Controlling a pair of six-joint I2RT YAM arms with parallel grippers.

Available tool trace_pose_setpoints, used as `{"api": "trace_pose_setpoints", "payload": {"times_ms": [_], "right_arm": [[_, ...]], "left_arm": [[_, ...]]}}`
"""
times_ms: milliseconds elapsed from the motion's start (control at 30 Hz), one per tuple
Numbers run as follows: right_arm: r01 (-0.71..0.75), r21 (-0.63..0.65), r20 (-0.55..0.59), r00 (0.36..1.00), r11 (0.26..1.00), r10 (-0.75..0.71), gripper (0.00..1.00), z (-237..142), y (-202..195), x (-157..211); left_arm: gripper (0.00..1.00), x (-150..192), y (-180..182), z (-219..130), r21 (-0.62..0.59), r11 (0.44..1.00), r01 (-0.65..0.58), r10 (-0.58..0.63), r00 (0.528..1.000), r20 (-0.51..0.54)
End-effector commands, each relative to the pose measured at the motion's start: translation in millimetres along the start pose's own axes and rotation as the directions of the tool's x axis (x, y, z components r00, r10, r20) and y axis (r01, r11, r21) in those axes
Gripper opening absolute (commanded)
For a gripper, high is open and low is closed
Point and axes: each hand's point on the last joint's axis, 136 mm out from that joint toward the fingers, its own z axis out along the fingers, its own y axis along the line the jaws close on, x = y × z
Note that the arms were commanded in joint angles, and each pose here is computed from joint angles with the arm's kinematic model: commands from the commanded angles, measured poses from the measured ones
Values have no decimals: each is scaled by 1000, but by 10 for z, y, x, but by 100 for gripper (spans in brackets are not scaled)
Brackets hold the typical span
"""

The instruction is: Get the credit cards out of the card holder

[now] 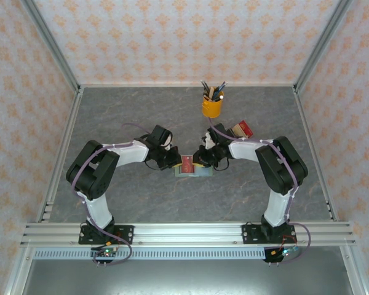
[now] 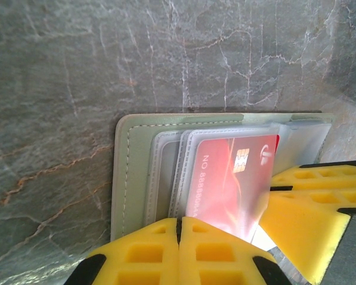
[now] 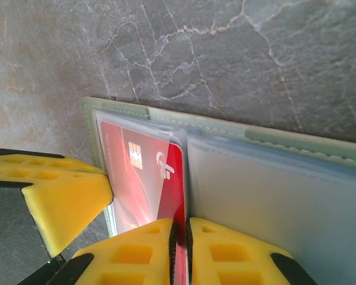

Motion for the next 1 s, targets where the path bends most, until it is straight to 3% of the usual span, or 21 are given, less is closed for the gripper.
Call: {"api": "trace_pose_setpoints", "payload": {"times_ms": [0,200,367,700,833,967], "right_arm": [[27,-64,-22,999,998,-28,15,88,102,31],[56,-92,-13,998,994,-57,0,25,197,26],[64,-57,10,998,996,-64,0,-66,189,28],[35,137,18,999,990,-37,0,-131,-170,81],[31,117,25,999,993,-34,0,-125,-138,69],[19,-4,23,1000,1000,-19,0,-85,39,38]], "left_arm": [[1,257,580,185,-175,983,63,-75,995,-63],[1,266,581,183,-168,983,67,-78,995,-61],[5,236,560,143,-172,983,63,-72,996,-46],[13,177,562,85,-167,984,68,-75,997,-32],[12,171,561,98,-163,984,69,-76,997,-34],[11,184,594,115,-170,983,72,-80,996,-39]]}}
